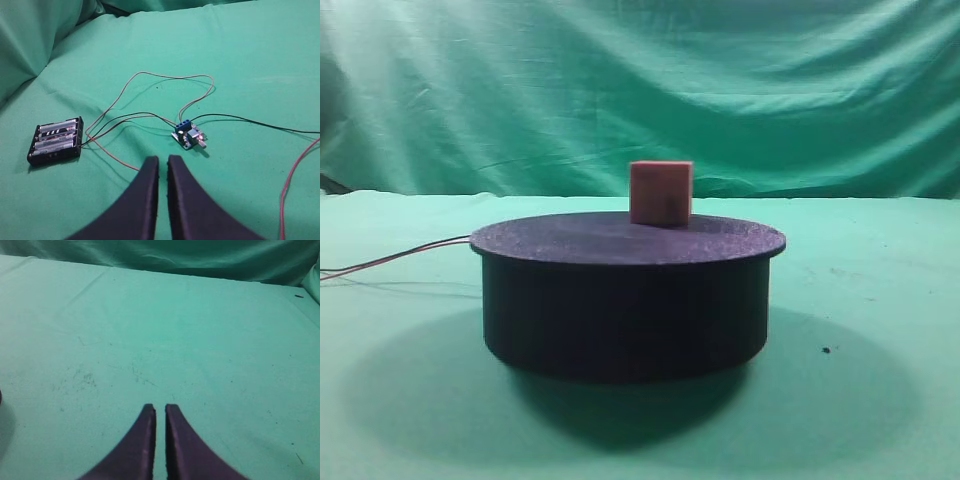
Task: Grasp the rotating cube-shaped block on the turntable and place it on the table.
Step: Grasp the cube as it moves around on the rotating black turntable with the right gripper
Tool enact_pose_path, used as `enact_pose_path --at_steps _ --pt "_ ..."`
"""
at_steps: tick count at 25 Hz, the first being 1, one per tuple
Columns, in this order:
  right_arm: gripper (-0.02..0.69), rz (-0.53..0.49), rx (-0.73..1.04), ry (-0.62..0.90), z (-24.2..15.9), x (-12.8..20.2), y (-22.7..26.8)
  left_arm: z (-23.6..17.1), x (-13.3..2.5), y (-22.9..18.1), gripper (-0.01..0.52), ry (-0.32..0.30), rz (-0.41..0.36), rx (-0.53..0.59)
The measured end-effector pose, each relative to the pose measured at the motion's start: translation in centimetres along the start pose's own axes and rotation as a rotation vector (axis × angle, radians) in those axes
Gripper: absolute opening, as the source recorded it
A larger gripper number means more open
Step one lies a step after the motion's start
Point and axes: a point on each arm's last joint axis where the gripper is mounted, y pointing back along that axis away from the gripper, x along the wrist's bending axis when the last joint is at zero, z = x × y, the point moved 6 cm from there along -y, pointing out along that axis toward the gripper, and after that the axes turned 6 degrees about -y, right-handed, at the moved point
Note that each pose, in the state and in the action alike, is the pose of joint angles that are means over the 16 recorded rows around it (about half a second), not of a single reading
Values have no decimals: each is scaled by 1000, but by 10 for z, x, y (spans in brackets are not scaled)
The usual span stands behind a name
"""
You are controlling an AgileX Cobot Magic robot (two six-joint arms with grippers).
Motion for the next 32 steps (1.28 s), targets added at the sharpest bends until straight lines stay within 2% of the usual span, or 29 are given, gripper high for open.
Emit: enact_pose_path --at_steps 12,25,28,32 --pt "49 -2 -34 -10 5 0 0 0 0 0 0 0 0 0" --pt "49 -18 -457 -261 82 -11 21 0 0 0 0 0 0 0" --pt "49 -9 -441 -289 96 -9 21 0 0 0 0 0 0 0" --pt "49 24 -289 -271 103 -1 9 0 0 0 0 0 0 0"
